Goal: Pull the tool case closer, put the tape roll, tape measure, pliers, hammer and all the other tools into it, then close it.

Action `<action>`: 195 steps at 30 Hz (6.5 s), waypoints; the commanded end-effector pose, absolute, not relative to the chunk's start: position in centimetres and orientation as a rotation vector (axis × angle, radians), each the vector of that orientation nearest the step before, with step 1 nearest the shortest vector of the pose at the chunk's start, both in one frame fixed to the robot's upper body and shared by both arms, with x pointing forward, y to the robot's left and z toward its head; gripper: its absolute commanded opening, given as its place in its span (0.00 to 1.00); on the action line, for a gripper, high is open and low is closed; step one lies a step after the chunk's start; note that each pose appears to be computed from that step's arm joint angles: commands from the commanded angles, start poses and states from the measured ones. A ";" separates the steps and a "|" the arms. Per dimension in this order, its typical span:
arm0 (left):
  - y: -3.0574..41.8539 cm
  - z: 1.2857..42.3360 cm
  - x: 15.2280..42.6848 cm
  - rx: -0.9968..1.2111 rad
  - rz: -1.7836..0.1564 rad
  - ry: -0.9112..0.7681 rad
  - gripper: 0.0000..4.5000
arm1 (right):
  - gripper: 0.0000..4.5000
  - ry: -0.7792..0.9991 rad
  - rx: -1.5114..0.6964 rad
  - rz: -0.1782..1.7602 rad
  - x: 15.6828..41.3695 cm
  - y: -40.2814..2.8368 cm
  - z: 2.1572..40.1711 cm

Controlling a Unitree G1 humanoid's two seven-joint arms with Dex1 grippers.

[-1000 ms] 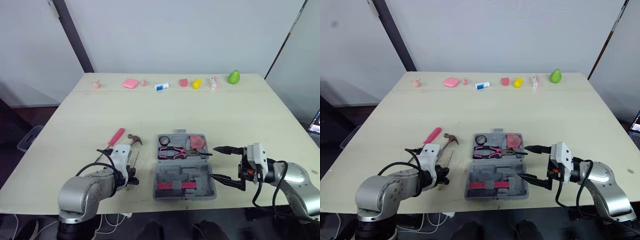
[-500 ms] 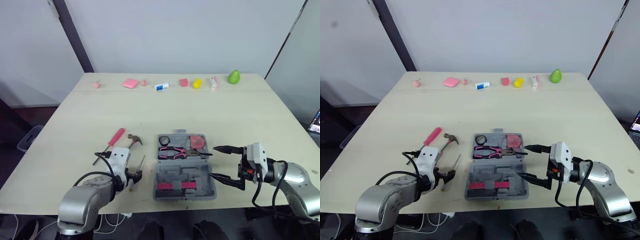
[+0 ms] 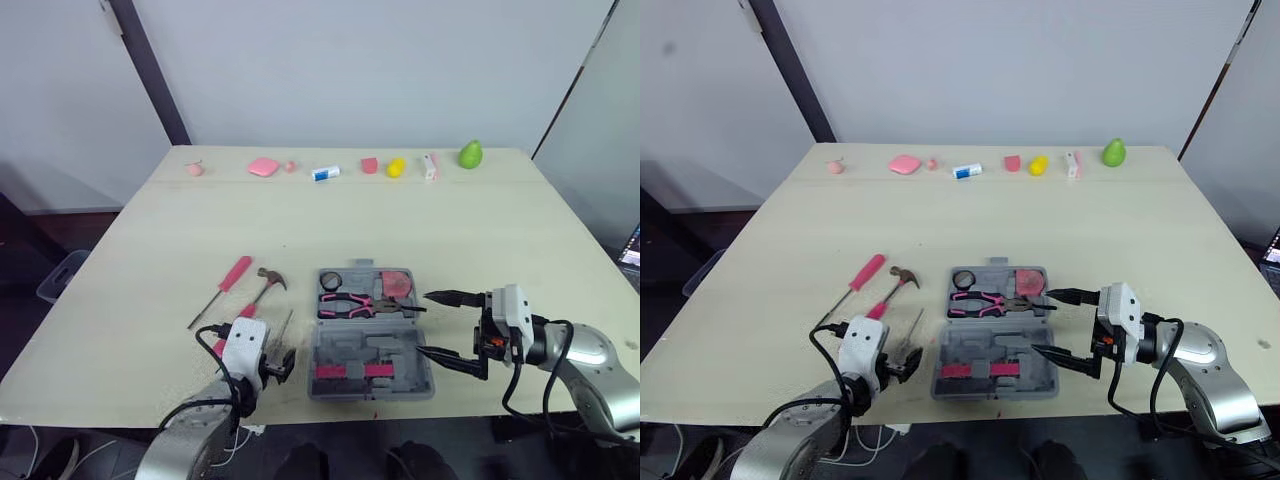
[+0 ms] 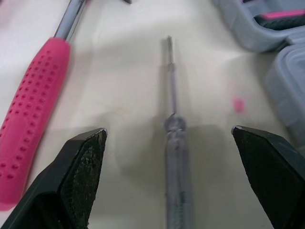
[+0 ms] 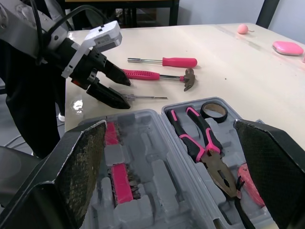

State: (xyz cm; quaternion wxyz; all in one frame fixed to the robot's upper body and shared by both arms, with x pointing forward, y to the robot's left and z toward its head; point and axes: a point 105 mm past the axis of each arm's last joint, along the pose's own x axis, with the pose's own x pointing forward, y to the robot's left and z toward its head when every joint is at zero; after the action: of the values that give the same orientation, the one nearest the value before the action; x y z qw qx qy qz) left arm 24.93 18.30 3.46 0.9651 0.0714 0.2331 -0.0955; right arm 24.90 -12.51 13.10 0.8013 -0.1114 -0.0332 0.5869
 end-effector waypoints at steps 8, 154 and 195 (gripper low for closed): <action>18.5 2.7 25.0 0.135 -0.190 0.418 0.94 | 1.00 -0.111 -0.267 1.265 24.9 -12.5 14.3; 8.1 11.1 31.8 0.610 -1.453 0.280 0.02 | 1.00 -0.031 -0.299 1.103 24.6 -15.7 11.6; 8.2 7.5 31.2 0.486 -1.453 0.262 0.02 | 1.00 -0.043 -0.241 1.010 24.6 -17.0 11.4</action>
State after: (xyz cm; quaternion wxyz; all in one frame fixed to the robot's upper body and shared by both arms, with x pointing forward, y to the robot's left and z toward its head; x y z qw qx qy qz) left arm 31.04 8.60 5.36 0.7030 0.2397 0.1628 -0.6494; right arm 24.41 -16.21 10.38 0.8570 -0.1170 0.0009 0.5018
